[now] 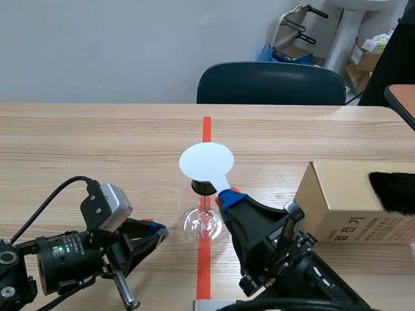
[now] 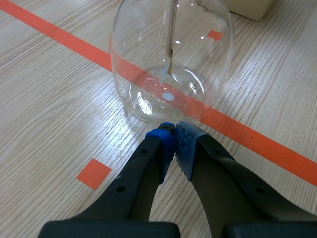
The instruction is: Do the electroscope experiment
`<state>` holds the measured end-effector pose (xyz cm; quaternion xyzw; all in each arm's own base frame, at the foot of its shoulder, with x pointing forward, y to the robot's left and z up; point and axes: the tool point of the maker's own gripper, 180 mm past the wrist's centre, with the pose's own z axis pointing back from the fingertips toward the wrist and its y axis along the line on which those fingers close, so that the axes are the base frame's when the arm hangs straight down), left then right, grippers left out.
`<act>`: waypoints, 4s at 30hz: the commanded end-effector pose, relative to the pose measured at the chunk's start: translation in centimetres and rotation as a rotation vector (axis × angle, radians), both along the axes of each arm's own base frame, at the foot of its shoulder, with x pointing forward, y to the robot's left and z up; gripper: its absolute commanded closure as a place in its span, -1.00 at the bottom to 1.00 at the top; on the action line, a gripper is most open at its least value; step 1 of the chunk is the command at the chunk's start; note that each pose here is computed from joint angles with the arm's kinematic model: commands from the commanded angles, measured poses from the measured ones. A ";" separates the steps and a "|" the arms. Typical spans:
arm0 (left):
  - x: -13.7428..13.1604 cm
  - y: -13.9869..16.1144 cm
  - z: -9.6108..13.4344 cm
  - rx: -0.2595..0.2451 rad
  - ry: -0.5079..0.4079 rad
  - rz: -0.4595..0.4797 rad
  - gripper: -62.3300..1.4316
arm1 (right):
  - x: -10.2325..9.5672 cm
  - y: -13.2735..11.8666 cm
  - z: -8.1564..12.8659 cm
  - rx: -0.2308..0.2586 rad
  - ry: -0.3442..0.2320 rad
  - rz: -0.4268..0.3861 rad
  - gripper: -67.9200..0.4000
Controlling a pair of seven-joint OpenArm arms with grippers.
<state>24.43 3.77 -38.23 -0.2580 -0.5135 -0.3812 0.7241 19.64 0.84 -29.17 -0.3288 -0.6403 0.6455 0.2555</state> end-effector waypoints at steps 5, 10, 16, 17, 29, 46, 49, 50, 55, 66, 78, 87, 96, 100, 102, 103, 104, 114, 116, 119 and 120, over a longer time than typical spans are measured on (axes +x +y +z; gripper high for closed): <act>0.5 -0.6 1.0 -0.026 -0.024 -0.003 0.84 | 0.4 -0.2 0.6 0.000 -0.028 0.003 0.97; 0.5 -0.6 1.0 -0.026 -0.024 -0.003 0.84 | 0.4 -0.2 0.6 0.000 -0.029 0.001 0.97; 0.5 -0.6 1.0 -0.026 -0.024 -0.003 0.84 | 1.1 -1.1 0.7 0.007 -0.032 -0.060 0.97; 0.5 -0.6 1.0 -0.026 -0.024 -0.003 0.84 | 1.3 -1.3 0.7 0.009 -0.033 -0.080 0.97; 0.5 -0.6 1.0 -0.026 -0.024 -0.003 0.84 | 4.0 -6.7 1.3 0.044 -0.049 -0.414 0.97; 0.5 -0.6 1.0 -0.026 -0.024 -0.003 0.84 | 4.8 -11.2 1.6 0.071 -0.060 -0.664 0.97; 0.5 -0.6 1.0 -0.026 -0.024 -0.003 0.84 | 4.8 -11.2 1.6 0.071 -0.060 -0.664 0.97; 0.5 -0.6 1.0 -0.026 -0.024 -0.003 0.84 | 4.8 -11.2 1.6 0.071 -0.060 -0.664 0.97; 0.5 -0.6 1.0 -0.026 -0.024 -0.003 0.84 | 4.8 -11.2 1.6 0.071 -0.060 -0.664 0.97; 0.5 -0.6 1.0 -0.026 -0.024 -0.003 0.84 | 4.8 -11.2 1.6 0.071 -0.060 -0.664 0.97; 0.5 -0.6 1.0 -0.026 -0.024 -0.003 0.84 | 4.8 -11.2 1.6 0.071 -0.060 -0.664 0.97; 0.5 -0.6 1.0 -0.026 -0.024 -0.003 0.84 | 4.8 -11.2 1.6 0.071 -0.060 -0.664 0.97; 0.5 -0.6 1.0 -0.026 -0.024 -0.003 0.84 | 4.8 -11.2 1.6 0.071 -0.060 -0.664 0.97; 0.5 -0.6 1.0 -0.026 -0.024 -0.003 0.84 | 4.8 -11.2 1.6 0.071 -0.060 -0.664 0.97; 0.5 -0.6 1.0 -0.026 -0.024 -0.003 0.84 | 4.8 -11.1 1.6 0.070 -0.060 -0.664 0.97; 0.5 -0.6 1.0 -0.026 -0.024 -0.003 0.84 | 4.8 -11.1 1.6 0.070 -0.060 -0.663 0.97; 0.5 -0.6 1.0 -0.026 -0.024 -0.003 0.84 | 4.8 -11.1 1.6 0.070 -0.060 -0.659 0.97; 0.0 0.4 1.7 -0.027 -0.022 -0.012 0.84 | 3.3 -11.9 2.0 0.075 -0.092 -0.615 0.96; -0.6 0.6 2.5 -0.047 -0.026 -0.020 0.84 | 3.0 -12.4 1.7 0.048 -0.087 -0.603 0.96; -1.9 0.7 4.0 -0.079 -0.041 -0.051 0.74 | 2.6 -13.4 1.4 0.023 -0.072 -0.593 0.94; -2.5 0.7 4.5 -0.087 -0.046 -0.065 0.69 | 2.5 -13.9 1.4 0.022 -0.063 -0.592 0.93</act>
